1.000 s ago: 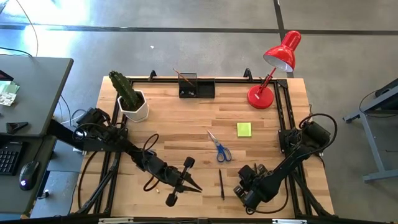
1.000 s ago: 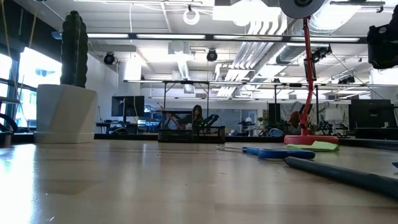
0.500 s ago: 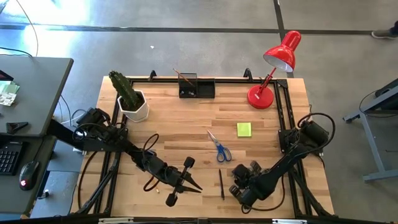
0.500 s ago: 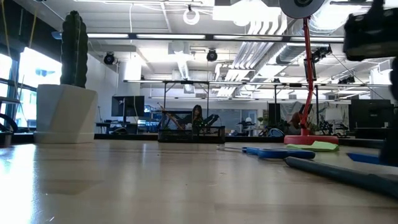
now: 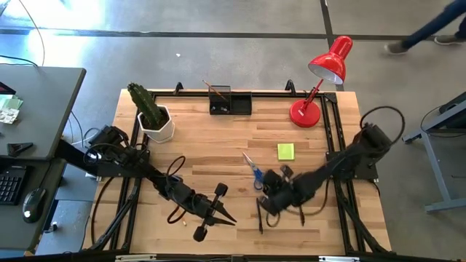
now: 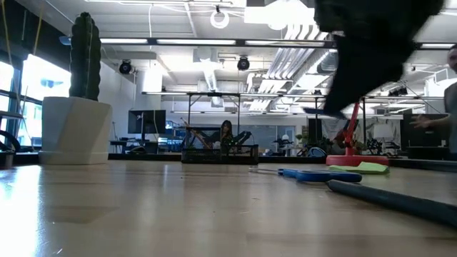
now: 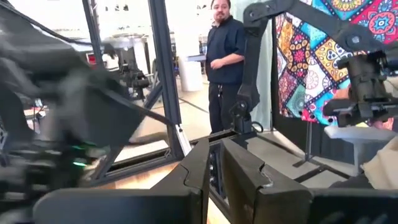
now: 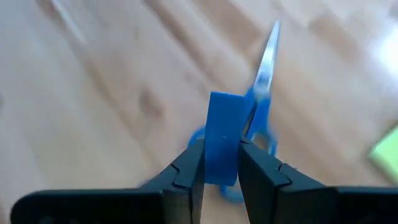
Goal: Pick and place office supplies into organizer
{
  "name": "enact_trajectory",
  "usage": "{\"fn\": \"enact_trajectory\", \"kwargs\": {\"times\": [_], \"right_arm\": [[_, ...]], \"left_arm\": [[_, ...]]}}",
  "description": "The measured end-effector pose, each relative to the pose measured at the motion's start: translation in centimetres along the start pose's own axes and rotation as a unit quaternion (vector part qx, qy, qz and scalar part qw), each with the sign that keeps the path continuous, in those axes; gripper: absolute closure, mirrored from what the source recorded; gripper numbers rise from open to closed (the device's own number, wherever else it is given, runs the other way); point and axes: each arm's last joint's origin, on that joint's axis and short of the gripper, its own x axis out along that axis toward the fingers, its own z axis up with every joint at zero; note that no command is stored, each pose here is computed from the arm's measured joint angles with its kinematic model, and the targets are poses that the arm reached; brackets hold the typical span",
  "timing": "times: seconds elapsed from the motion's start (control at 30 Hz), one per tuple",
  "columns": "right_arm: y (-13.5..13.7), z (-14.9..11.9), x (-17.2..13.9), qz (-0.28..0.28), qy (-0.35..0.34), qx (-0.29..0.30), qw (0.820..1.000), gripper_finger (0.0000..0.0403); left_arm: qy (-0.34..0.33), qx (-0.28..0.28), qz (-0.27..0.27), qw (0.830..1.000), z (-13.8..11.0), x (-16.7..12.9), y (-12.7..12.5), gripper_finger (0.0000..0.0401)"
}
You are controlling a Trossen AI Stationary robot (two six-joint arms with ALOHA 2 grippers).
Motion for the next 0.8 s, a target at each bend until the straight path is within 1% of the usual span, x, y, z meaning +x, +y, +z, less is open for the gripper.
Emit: {"fn": "enact_trajectory", "kwargs": {"times": [0.17,0.33,0.5,0.63,0.8], "right_arm": [[-1.7,3.9,2.0,0.002,-0.015,-0.037,0.999,0.0327],[-4.0,7.2,3.9,-0.017,-0.037,-0.066,0.997,0.0328],[-6.6,10.2,5.5,-0.022,-0.050,-0.077,0.996,0.0327],[-9.0,12.7,6.7,-0.005,-0.068,-0.075,0.995,0.0325],[-11.7,16.2,7.6,0.028,-0.143,-0.092,0.985,0.0325]], "left_arm": [[-0.001,-0.001,-0.004,1.000,0.2,-0.1,0.0,0.0371],[0.007,-0.002,-0.005,1.000,0.5,-0.2,0.0,0.0373],[0.023,-0.007,-0.003,1.000,1.3,-0.6,0.2,0.0371],[0.027,-0.010,-0.003,1.000,1.7,-0.9,0.3,0.0371],[0.025,-0.011,-0.010,1.000,1.8,-0.8,0.3,0.0371]]}}
